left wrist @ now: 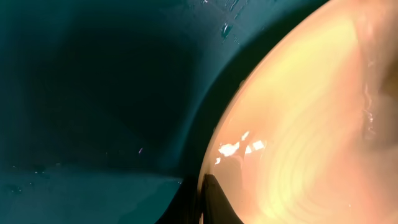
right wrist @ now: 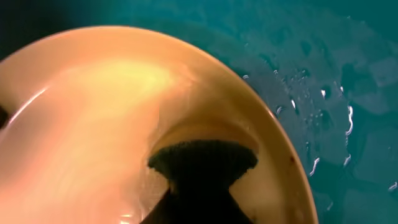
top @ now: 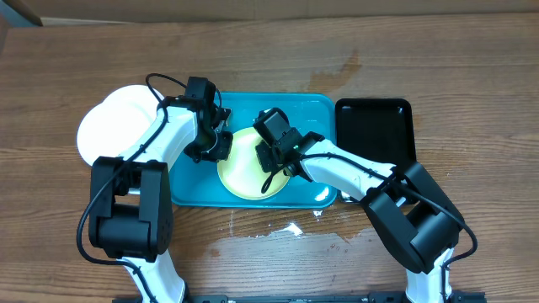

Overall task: Clean dirty plates on tray and stack at the side
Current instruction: 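Wipe the yellow plate surface with the sponge in the right gripper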

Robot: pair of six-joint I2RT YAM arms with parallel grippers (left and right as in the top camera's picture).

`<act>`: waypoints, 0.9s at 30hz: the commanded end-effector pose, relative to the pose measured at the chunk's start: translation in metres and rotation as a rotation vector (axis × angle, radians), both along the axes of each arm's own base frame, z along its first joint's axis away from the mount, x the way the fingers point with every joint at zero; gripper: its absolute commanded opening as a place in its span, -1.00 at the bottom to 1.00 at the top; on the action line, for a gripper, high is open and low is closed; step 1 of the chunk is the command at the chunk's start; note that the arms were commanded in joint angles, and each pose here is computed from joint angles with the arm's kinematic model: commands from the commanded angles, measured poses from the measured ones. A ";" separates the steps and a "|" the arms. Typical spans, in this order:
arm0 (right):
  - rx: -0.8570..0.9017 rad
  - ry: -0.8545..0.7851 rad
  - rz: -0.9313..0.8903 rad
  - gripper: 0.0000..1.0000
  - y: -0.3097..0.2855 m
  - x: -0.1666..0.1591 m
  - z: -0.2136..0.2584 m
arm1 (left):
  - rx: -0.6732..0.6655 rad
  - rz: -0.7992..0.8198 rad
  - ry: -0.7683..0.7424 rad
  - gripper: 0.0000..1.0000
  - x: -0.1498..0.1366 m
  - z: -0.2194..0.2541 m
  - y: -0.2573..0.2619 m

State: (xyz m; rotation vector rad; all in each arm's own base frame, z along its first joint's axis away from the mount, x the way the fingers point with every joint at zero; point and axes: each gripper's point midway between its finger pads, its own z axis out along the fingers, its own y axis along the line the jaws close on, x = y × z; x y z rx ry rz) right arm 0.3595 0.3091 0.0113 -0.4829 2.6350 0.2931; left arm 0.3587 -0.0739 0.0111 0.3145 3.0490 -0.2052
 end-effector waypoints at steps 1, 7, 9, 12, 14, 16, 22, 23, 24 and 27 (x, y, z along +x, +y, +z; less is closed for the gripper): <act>0.011 -0.029 0.001 -0.92 0.005 0.005 0.020 | 0.006 0.006 0.018 -0.92 -0.003 -0.005 0.002; 0.030 -0.101 -0.019 -0.92 -0.002 0.008 0.068 | 0.006 0.006 0.019 -0.92 -0.003 -0.005 0.002; 0.029 -0.117 -0.025 -0.92 -0.005 0.008 0.077 | 0.007 0.006 0.019 -0.92 -0.003 -0.005 0.002; 0.032 -0.138 -0.008 -0.92 -0.005 0.008 0.087 | 0.010 0.006 0.017 -0.92 -0.003 -0.005 0.003; 0.032 -0.146 -0.012 -0.92 -0.005 0.009 0.088 | 0.010 0.006 0.018 -0.92 -0.003 -0.005 0.003; 0.030 -0.149 -0.014 -0.93 -0.005 0.010 0.088 | 0.010 0.006 0.022 -0.92 -0.004 -0.005 0.003; -0.014 -0.167 -0.042 -0.93 -0.014 0.013 0.087 | 0.011 0.007 0.025 -0.92 -0.004 -0.005 0.003; -0.010 -0.167 -0.041 -0.93 -0.014 0.013 0.088 | 0.011 0.007 0.025 -0.92 -0.004 -0.005 0.003; -0.003 -0.166 -0.037 -0.92 -0.012 0.013 0.088 | 0.011 0.007 0.025 -0.92 -0.005 -0.005 0.003; -0.003 -0.161 -0.039 -0.93 -0.013 0.012 0.087 | 0.011 0.007 0.026 -0.92 -0.005 -0.005 0.003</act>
